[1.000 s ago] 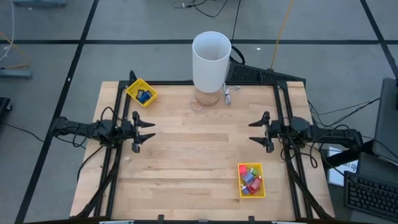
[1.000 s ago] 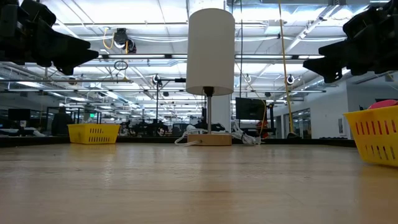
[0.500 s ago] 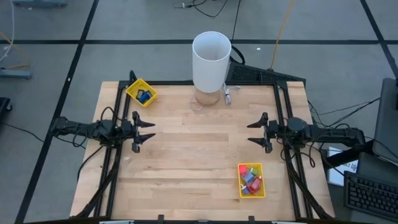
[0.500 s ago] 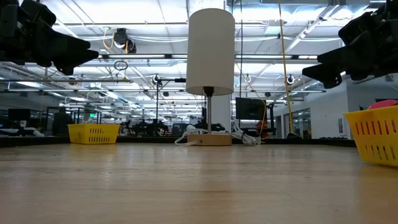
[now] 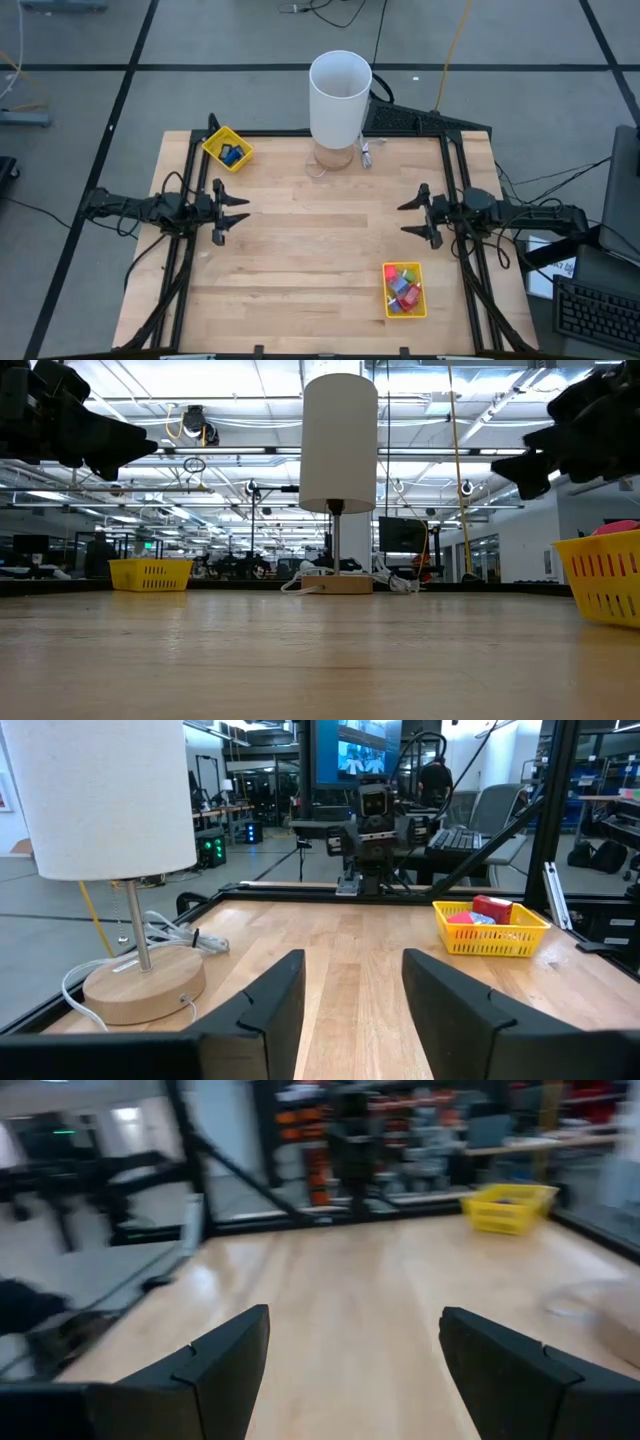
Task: Pick & Place Office items
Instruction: Return to Home Position
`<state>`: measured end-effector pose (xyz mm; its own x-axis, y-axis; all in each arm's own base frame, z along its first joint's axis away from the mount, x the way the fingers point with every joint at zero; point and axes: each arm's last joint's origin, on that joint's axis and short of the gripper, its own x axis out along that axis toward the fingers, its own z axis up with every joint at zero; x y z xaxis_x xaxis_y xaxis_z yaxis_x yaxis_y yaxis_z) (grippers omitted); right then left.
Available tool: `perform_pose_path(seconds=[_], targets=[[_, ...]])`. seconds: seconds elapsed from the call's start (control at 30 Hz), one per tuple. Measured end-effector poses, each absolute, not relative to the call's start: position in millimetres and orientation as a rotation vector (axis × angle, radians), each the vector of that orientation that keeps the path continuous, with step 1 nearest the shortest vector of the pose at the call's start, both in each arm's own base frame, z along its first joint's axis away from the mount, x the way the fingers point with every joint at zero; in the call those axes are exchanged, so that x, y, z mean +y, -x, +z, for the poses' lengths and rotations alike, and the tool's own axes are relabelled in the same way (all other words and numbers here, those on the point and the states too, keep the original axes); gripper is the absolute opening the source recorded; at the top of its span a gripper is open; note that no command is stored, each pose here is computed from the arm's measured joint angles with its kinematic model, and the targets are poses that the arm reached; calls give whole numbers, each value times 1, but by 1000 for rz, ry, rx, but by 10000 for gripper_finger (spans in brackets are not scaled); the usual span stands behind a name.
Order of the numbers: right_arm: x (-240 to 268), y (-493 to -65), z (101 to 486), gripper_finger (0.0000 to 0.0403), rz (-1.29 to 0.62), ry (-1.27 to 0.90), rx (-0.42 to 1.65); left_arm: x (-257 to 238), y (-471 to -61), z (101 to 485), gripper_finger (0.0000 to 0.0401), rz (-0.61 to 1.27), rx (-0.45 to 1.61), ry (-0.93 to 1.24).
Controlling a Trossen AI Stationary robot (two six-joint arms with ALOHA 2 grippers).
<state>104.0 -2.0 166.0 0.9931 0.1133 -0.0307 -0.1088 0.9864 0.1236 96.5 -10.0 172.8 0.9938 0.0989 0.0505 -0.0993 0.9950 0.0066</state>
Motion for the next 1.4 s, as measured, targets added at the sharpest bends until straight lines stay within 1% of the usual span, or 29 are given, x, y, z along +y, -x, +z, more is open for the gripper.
perform_pose_path(seconds=[0.07,0.27,0.77,0.97,1.13,1.4], targets=[[-1,-104,167,279,164,-106,27,-10,-97,173,165,99,-50,-9],[0,-103,173,279,170,-46,-34,-10,-97,173,163,99,-50,-9],[0,-103,173,279,169,-34,-35,-10,-97,173,205,99,-50,-9],[0,-103,173,279,168,-34,-35,-10,-97,173,216,99,-50,-9],[0,-103,173,279,168,-34,-35,-10,-97,173,211,99,-50,-9],[0,-103,173,279,168,-34,-35,-10,-97,173,190,99,-50,-9]])
